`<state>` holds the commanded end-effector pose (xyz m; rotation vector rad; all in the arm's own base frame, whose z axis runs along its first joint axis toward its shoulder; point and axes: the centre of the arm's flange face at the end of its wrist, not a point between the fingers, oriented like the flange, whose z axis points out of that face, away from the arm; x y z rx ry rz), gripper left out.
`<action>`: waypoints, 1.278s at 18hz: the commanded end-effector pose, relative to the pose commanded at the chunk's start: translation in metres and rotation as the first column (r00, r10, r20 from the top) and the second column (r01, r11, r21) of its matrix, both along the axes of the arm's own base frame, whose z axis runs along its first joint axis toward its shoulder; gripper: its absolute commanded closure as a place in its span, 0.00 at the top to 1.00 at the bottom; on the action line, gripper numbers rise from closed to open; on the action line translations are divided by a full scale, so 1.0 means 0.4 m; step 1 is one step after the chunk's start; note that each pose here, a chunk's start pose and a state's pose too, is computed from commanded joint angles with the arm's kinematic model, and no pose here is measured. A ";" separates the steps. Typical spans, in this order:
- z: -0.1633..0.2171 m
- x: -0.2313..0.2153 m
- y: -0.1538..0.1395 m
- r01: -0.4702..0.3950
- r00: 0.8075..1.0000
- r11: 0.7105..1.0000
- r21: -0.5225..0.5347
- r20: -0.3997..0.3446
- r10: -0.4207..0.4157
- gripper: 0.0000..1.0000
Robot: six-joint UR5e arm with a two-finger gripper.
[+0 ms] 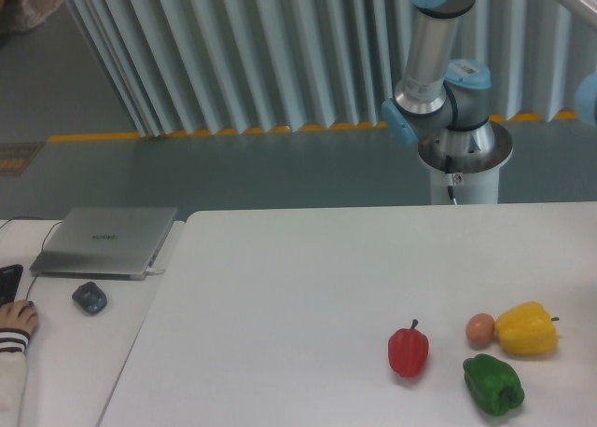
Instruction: Place the triangular bread in the basket
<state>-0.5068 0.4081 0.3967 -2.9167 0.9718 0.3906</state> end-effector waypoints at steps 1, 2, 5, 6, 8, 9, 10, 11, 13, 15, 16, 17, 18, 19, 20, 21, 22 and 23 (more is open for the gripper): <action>0.004 0.016 0.008 0.009 1.000 1.000 -0.003 0.003 -0.009 1.00; 0.007 0.025 0.011 0.013 1.000 1.000 -0.005 0.008 -0.013 1.00; 0.022 0.066 0.023 0.033 0.999 0.999 -0.007 0.017 -0.033 1.00; 0.017 0.069 0.021 0.033 0.999 0.999 -0.009 0.021 -0.033 1.00; 0.006 0.076 0.020 0.034 0.999 0.999 -0.015 0.033 -0.034 1.00; 0.003 0.079 0.018 0.035 0.998 0.999 -0.022 0.047 -0.034 1.00; 0.002 0.087 0.022 0.039 0.998 0.999 -0.027 0.057 -0.038 1.00; 0.012 0.105 0.033 0.050 0.997 0.998 -0.027 0.057 -0.049 1.00; 0.015 0.137 0.039 0.051 0.997 0.998 -0.028 0.065 -0.049 1.00; 0.018 0.163 0.056 0.048 0.997 0.999 -0.023 0.066 -0.047 1.00; 0.018 0.175 0.065 0.047 0.997 0.999 -0.022 0.069 -0.046 1.00; 0.023 0.190 0.068 0.038 0.997 0.999 -0.020 0.068 -0.037 1.00; 0.024 0.198 0.067 0.033 0.997 0.999 -0.019 0.069 -0.032 1.00; 0.023 0.203 0.064 0.034 0.997 0.999 -0.019 0.072 -0.032 1.00; 0.021 0.209 0.062 0.035 0.997 0.999 -0.020 0.074 -0.034 1.00; 0.030 0.228 0.069 0.046 0.997 0.999 -0.017 0.070 -0.045 1.00; 0.026 0.235 0.067 0.048 0.996 0.999 -0.019 0.072 -0.046 1.00; 0.017 0.241 0.065 0.049 0.996 0.999 -0.024 0.078 -0.047 1.00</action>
